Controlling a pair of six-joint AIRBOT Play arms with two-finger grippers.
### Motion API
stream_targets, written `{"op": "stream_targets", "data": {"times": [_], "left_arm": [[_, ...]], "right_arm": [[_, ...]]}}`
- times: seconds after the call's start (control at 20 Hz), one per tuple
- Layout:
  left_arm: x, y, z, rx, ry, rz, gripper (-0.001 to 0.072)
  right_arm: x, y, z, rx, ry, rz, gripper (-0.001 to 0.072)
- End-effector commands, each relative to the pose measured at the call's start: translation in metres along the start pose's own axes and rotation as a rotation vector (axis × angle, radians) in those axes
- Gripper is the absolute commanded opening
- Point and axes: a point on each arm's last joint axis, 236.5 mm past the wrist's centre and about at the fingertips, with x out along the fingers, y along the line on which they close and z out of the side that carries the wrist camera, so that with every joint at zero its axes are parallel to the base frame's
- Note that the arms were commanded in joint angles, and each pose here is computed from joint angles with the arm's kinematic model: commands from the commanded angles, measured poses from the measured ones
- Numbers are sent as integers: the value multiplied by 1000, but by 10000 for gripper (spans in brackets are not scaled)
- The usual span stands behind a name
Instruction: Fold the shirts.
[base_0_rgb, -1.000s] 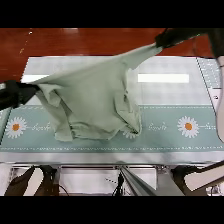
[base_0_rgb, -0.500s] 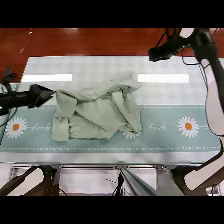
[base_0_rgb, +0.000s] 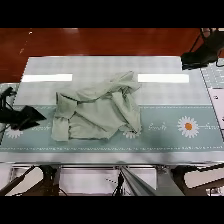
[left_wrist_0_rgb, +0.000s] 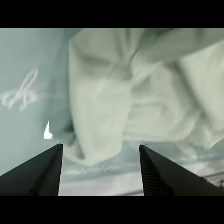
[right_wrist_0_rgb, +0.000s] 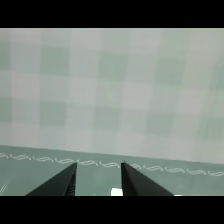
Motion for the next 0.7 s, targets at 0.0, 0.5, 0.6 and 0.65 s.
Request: {"op": "stream_targets", "data": {"times": [0.0,0.5,0.6,0.65], "left_arm": [[32,19,-47,-49,140,21,595],[53,16,-24,15,15,-28,595],[59,2,-22,61,18,-73,593],[64,-3,-25,76,39,-76,590]], "right_arm": [[13,-8,-32,48,72,29,377],[82,4,-106,46,198,54,453],[79,5,-115,46,188,52,452],[76,5,-119,49,184,52,453]]}}
